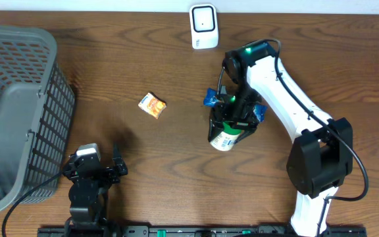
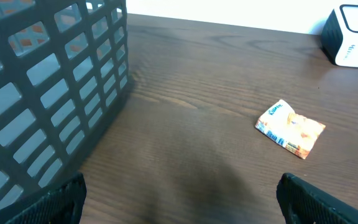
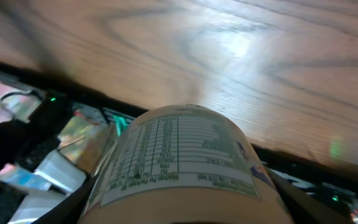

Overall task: Scan the item barcode
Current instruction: 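Carry the bottle toward the white scanner, then hold the bottle label in front of the scanner, then carry the bottle to the right table edge and set it down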

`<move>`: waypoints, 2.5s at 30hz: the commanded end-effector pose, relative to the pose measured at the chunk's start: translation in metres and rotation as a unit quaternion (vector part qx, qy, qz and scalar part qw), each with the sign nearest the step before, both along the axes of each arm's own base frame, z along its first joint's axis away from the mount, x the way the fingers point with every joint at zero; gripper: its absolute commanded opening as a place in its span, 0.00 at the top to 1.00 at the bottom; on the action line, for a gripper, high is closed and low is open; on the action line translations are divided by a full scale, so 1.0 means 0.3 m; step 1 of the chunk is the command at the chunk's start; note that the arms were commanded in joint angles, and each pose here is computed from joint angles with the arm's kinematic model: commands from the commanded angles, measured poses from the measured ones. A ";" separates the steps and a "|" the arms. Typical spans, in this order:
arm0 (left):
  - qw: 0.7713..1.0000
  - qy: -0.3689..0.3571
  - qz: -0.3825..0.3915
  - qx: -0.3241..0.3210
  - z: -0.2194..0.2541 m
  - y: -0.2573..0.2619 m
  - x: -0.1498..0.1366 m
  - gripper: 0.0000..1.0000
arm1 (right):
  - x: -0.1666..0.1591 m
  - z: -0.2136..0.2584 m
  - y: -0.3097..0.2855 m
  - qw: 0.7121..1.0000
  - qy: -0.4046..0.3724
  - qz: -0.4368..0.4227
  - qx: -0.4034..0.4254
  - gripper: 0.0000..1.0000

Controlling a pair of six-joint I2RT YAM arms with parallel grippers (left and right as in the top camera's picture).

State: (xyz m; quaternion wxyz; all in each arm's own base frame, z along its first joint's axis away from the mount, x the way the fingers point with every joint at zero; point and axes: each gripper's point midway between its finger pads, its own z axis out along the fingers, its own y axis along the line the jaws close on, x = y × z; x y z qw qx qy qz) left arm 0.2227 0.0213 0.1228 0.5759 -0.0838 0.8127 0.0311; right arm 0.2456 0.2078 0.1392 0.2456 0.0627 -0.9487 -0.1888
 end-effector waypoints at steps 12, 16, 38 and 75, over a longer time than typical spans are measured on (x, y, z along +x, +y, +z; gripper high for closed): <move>1.000 0.021 -0.006 -0.005 -0.043 -0.009 -0.007 0.02 | 0.615 0.415 0.130 0.878 -0.476 -0.007 0.058 0.57; 1.000 0.021 -0.006 -0.005 -0.043 -0.009 -0.007 0.02 | 0.839 0.516 0.037 0.784 -0.615 -0.058 -0.060 0.57; 1.000 0.021 -0.006 -0.005 -0.043 -0.009 -0.008 0.02 | 1.352 0.169 0.142 0.626 -0.764 -0.116 -0.104 0.60; 1.000 0.021 -0.006 -0.005 -0.043 -0.009 -0.007 0.02 | 0.852 0.199 -0.898 0.796 -0.435 -0.262 -0.328 0.55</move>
